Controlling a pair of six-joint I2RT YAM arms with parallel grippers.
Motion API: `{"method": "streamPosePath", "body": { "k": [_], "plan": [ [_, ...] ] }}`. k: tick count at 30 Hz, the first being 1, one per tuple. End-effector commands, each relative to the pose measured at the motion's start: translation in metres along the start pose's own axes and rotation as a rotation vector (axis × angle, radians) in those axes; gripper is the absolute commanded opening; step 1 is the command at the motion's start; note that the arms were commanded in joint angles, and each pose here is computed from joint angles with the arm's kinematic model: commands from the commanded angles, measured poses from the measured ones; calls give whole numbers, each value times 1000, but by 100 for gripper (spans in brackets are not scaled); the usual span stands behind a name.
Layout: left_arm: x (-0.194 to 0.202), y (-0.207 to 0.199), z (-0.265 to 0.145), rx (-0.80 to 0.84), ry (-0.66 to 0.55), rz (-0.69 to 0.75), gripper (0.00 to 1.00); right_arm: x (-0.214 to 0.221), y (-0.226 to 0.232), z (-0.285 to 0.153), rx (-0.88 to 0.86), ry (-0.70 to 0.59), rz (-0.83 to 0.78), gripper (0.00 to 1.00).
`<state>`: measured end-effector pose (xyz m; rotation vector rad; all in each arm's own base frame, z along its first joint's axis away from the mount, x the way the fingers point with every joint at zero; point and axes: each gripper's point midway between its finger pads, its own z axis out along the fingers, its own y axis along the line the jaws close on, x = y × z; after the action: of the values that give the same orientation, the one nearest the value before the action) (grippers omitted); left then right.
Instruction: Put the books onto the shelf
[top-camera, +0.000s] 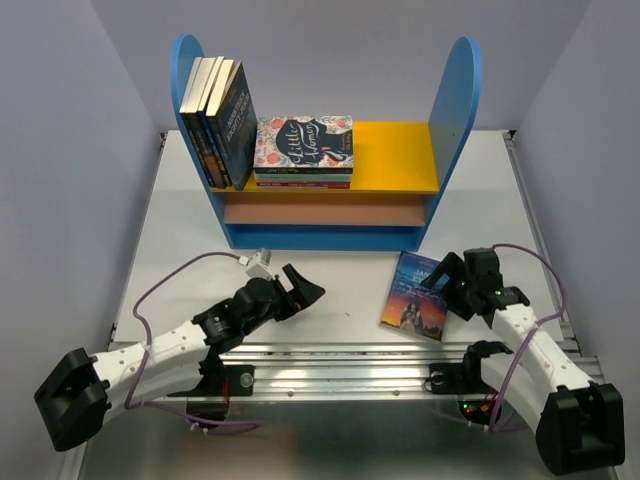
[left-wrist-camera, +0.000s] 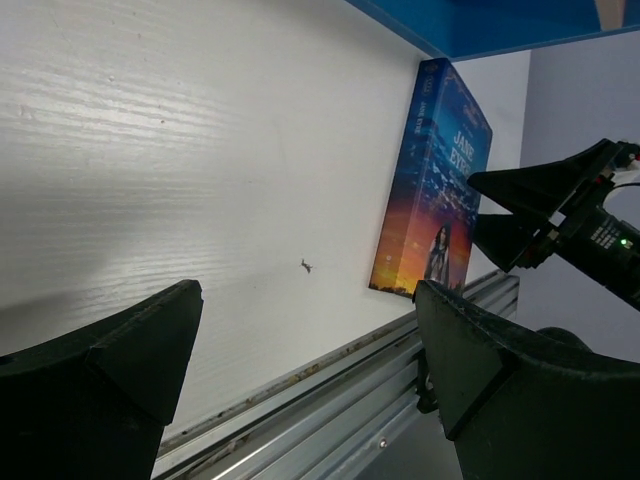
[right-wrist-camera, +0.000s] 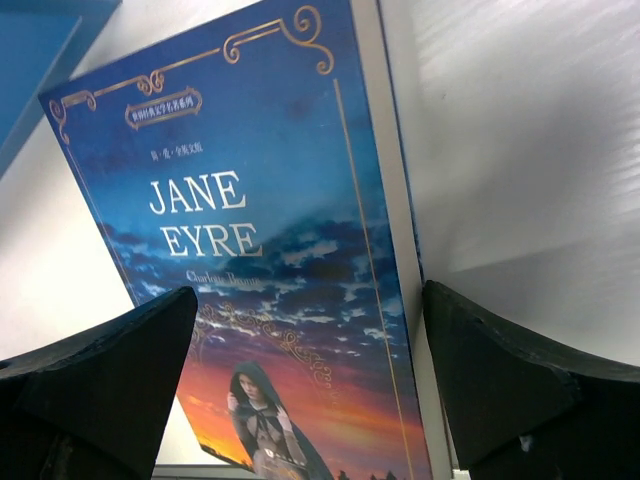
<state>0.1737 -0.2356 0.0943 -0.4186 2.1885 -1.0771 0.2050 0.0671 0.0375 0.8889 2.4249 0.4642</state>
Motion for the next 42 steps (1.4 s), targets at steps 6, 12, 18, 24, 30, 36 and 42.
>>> {"method": "streamPosePath", "body": {
  "k": [6,12,18,24,30,36,42],
  "plan": [
    [-7,-29,14,39,-5,60,99,3,-3,-7,82,-37,-22,100],
    [3,-60,40,100,64,171,99,-5,17,-8,30,-43,-10,100],
    [40,-100,76,141,171,286,99,-6,7,-6,53,-69,-4,100],
    [95,-105,115,127,305,357,95,-9,15,-12,13,-86,-15,100],
    [118,-110,134,139,375,391,86,-6,17,-12,-3,-69,-21,100],
    [120,-99,146,79,382,455,68,-4,20,-11,-22,-63,-18,100],
    [129,-92,151,73,417,476,49,5,34,-13,-117,-21,-16,100]
  ]
}}
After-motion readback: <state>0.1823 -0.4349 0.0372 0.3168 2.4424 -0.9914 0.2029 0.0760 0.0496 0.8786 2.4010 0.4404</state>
